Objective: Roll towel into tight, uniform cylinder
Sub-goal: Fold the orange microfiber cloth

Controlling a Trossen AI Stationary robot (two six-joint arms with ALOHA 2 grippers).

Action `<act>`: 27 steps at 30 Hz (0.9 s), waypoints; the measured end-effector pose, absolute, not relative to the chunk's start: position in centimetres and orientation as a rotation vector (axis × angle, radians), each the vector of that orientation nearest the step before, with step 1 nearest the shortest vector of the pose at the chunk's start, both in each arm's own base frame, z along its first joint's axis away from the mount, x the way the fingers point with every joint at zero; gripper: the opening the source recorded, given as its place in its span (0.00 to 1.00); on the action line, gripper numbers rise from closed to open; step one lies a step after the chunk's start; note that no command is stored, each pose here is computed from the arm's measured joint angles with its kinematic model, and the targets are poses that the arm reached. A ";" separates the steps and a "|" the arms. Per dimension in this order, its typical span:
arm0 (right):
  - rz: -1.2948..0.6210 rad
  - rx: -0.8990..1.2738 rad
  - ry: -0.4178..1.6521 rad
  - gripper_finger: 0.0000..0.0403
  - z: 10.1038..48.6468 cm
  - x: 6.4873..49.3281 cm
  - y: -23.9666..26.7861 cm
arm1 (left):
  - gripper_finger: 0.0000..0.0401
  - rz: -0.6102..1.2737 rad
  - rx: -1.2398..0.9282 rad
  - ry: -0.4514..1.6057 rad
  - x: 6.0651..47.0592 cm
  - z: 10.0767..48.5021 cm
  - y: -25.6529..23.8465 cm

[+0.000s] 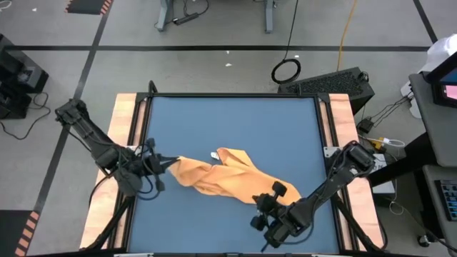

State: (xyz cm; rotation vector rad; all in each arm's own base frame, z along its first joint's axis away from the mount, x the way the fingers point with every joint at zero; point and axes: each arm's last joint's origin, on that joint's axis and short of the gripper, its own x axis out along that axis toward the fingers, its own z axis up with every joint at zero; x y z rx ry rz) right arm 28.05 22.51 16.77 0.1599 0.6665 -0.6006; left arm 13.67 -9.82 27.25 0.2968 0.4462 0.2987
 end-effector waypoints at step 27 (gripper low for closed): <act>-0.661 0.094 1.141 0.44 16.7 25.8 20.6 | 0.38 0.380 0.110 0.584 18.5 24.1 -9.7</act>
